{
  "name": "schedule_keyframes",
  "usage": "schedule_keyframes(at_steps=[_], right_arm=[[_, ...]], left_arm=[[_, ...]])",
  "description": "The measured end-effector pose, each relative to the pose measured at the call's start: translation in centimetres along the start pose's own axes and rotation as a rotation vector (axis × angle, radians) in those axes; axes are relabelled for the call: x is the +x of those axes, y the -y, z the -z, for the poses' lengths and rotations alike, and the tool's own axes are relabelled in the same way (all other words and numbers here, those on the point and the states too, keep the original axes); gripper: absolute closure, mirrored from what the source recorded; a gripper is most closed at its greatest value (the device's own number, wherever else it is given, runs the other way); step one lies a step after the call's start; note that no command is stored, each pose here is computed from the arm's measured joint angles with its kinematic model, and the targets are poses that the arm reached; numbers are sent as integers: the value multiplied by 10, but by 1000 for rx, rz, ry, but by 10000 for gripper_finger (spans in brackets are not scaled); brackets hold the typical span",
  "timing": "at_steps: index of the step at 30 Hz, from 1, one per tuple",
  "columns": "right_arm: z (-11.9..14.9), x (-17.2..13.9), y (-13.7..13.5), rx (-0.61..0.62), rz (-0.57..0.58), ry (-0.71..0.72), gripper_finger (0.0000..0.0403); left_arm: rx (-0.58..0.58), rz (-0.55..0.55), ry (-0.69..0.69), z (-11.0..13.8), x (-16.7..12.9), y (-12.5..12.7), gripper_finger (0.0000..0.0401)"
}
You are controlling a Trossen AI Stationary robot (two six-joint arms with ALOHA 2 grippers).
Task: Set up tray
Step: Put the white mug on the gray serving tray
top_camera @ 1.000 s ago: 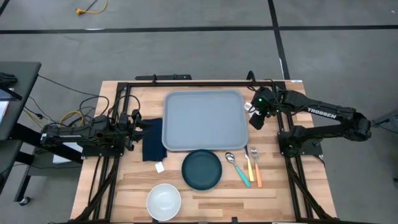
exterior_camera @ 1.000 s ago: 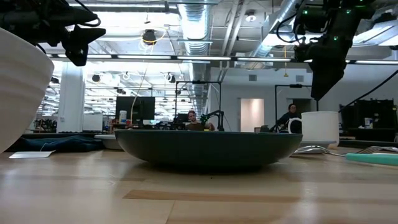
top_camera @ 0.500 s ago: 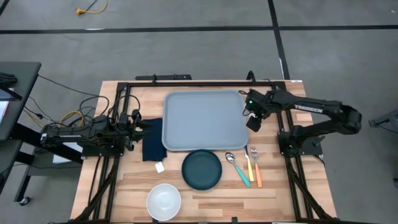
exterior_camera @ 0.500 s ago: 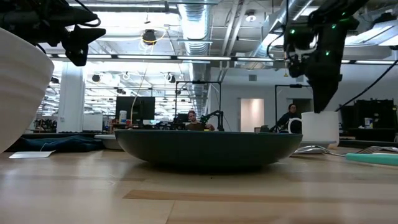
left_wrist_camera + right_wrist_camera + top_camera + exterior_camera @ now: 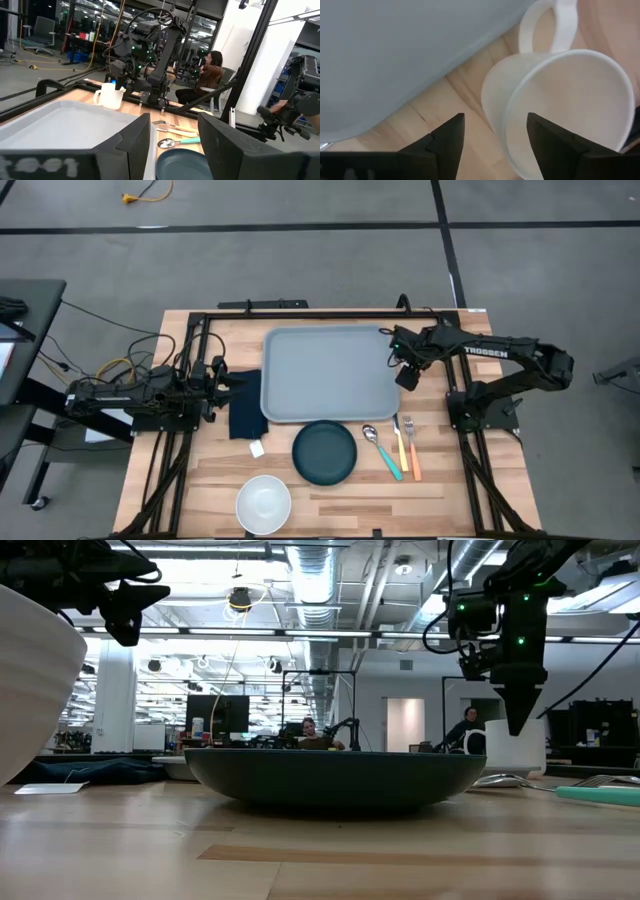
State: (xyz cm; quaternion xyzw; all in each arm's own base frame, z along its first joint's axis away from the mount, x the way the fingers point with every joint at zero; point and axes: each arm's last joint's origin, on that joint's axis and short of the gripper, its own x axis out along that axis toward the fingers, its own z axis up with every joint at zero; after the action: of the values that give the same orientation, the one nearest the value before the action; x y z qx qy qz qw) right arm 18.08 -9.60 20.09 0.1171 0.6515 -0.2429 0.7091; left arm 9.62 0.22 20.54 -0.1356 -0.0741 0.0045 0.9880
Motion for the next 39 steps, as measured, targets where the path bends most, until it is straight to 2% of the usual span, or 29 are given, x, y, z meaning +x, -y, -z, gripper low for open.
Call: schedule_keyframes(at_steps=[4,8,18,26,32,39], right_arm=[[0,0,0,0,1,0,211],[0,0,0,0,0,-5,243],[5,0,0,-15,0,-48,391],[6,-3,1,-21,2,-74,398],[-9,-33,0,-32,-10,-9,399],[-39,-76,-17,-56,-179,123,400]], left_arm=[[0,0,0,0,0,0,246],[0,1,1,0,0,0,246],[0,0,0,0,0,0,246],[-3,1,0,0,0,0,246],[0,-11,5,0,0,0,246],[38,-44,26,-2,0,-1,246]])
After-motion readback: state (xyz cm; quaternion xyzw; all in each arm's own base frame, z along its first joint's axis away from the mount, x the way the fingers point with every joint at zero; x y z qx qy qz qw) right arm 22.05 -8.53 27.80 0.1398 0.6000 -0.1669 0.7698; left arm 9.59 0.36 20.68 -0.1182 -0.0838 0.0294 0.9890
